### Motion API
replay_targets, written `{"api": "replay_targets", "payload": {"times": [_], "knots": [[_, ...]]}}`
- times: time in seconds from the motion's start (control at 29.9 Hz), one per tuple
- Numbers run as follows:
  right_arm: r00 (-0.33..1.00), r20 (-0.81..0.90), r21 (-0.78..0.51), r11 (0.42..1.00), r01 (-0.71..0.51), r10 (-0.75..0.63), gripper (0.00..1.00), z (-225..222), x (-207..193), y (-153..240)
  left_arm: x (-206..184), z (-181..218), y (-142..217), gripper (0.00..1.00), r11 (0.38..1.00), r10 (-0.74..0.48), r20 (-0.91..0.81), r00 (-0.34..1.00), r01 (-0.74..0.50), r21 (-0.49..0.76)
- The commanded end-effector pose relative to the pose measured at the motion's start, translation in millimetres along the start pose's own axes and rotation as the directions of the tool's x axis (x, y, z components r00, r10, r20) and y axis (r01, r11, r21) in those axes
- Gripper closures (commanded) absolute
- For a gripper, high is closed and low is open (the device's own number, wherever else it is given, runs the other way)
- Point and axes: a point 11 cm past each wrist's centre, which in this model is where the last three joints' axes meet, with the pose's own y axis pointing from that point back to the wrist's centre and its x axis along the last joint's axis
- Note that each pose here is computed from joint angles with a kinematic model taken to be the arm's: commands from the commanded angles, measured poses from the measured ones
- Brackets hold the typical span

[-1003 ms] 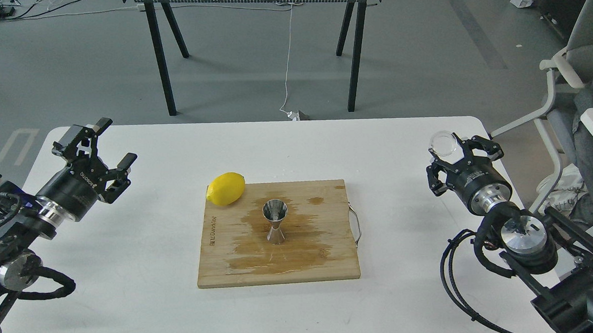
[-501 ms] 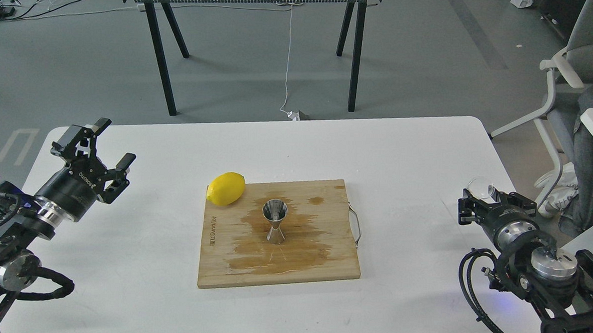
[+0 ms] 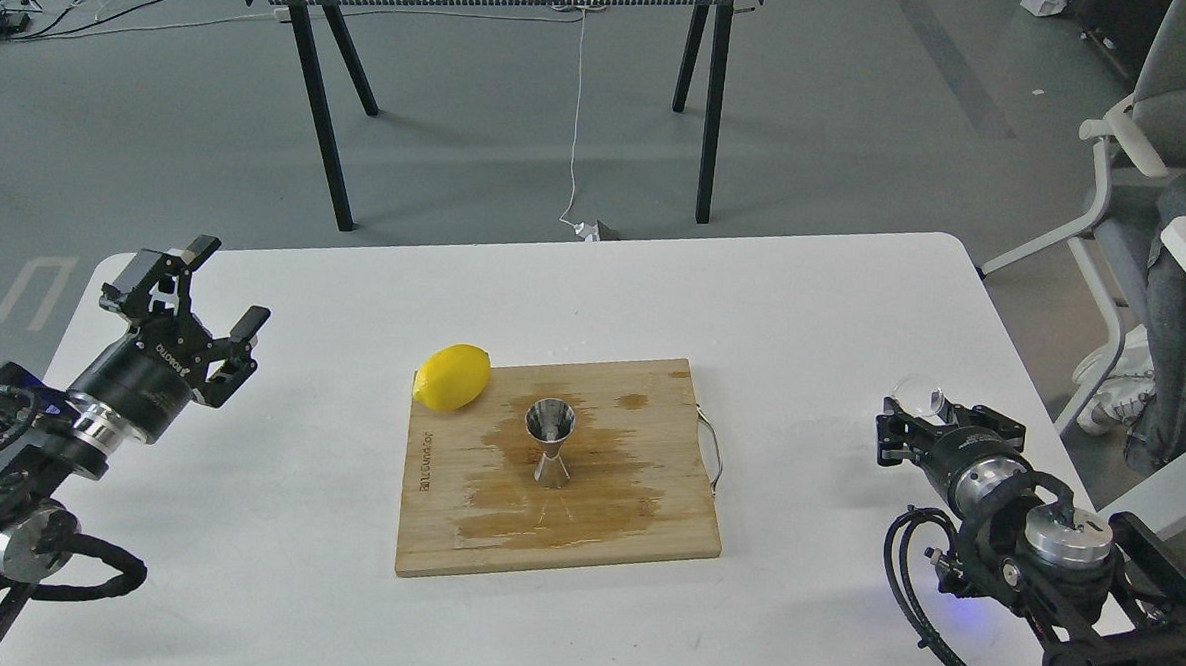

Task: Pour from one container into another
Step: 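Lower the glass onto the table with the right gripper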

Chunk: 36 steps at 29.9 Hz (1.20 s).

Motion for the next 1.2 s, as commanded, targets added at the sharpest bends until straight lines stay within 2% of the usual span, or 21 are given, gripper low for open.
{"api": "replay_targets", "payload": {"times": [0.0, 1.17], "knots": [[1.0, 0.005, -0.003, 1.0, -0.002, 0.002, 0.66, 0, 1, -1, 0, 0, 0, 0.01, 1.0, 0.0, -0.001, 1.0, 0.0, 0.0], [0.999, 0.02, -0.005, 0.999, -0.035, 0.035, 0.51, -1, 12, -6, 0, -2, 2, 0.01, 1.0, 0.002, -0.002, 1.0, -0.002, 0.004]]}}
